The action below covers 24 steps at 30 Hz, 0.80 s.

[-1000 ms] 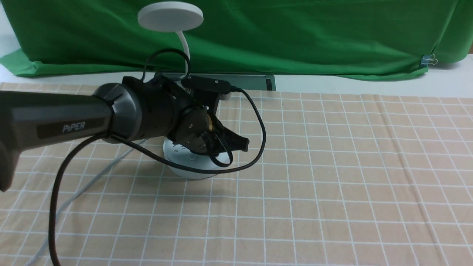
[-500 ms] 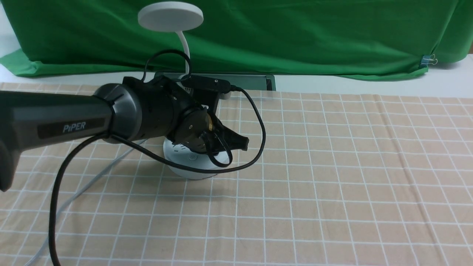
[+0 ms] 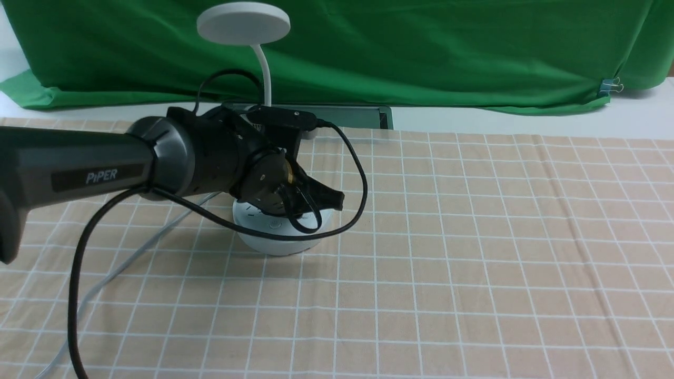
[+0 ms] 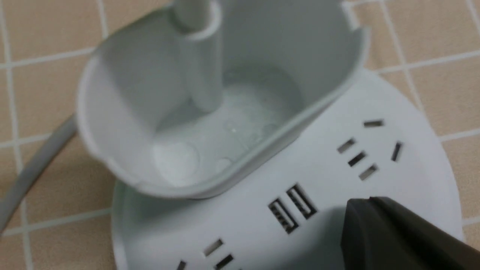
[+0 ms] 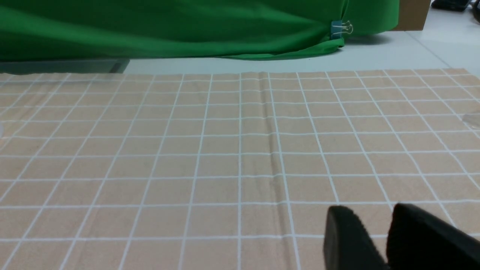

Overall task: Turn on the table lamp on the light coffee tablecloth with your hand.
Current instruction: 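Press the power button on the lamp base to turn the lamp on with the left gripper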

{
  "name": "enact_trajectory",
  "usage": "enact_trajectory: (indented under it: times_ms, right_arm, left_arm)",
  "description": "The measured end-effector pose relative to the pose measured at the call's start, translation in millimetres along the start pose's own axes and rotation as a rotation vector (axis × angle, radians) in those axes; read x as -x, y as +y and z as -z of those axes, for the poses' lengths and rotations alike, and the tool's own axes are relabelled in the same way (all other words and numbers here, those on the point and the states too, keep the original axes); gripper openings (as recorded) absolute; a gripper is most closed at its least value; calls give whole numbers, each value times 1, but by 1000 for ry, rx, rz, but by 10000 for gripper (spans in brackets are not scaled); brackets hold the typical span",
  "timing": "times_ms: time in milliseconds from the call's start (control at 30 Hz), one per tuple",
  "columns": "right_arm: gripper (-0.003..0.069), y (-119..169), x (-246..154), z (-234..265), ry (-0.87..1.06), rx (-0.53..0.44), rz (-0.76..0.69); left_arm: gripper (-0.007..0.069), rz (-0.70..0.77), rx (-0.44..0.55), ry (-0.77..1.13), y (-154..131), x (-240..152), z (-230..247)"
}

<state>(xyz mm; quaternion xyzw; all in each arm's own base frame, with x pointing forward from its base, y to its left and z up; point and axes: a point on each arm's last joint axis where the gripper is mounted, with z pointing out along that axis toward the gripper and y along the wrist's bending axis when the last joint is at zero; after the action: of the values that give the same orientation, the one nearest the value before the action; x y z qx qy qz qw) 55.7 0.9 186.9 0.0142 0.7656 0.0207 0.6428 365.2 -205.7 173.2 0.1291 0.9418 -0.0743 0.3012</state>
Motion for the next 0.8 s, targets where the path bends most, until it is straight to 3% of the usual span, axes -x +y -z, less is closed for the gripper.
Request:
enact_trajectory:
  times_ms: [800]
  right_arm:
    - [237, 0, 0, 0, 0, 0, 0]
  left_arm:
    - [1, 23, -28, 1, -3, 1, 3]
